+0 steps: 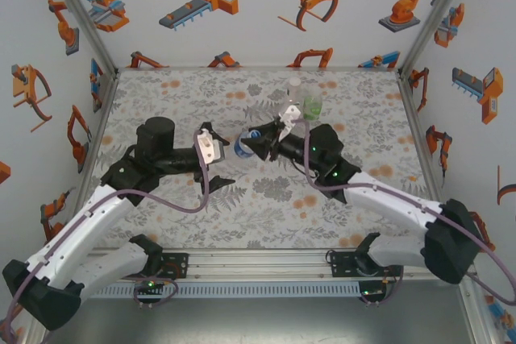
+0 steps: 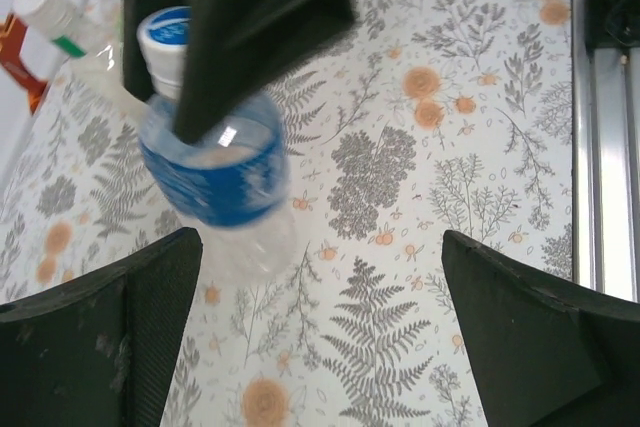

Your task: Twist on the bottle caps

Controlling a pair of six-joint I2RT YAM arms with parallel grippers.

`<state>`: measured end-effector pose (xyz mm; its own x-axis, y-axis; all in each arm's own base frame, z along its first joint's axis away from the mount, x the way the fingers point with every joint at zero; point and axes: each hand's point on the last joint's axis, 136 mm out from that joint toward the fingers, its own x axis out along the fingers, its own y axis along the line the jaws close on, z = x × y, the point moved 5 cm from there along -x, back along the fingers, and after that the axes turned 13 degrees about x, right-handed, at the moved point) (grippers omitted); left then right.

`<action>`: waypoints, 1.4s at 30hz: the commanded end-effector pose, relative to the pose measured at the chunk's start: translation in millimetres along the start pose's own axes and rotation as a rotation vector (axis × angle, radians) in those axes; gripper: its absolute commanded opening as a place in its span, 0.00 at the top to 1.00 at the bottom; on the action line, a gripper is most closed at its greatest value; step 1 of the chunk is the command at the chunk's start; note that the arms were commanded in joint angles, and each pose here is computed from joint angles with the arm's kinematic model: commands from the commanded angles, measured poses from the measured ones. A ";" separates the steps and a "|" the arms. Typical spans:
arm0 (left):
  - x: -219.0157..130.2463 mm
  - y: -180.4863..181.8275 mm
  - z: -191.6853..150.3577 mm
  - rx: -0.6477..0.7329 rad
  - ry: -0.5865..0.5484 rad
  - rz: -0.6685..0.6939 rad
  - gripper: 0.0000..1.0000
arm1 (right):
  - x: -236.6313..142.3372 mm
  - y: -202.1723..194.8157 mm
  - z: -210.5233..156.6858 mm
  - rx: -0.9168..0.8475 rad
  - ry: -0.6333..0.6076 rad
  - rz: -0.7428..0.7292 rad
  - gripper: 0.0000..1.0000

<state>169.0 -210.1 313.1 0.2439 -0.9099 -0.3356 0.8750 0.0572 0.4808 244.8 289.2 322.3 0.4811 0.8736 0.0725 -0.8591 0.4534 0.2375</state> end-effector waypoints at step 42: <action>-25.5 37.7 -76.0 -0.489 0.328 0.540 0.03 | 41.9 -180.7 18.4 -0.069 0.239 -0.483 0.18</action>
<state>213.6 -155.9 265.5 0.6629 -0.5837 -0.4689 0.7363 0.6216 0.2672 436.4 259.2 269.5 0.7322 0.6189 -0.2842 -0.5958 0.7843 0.1730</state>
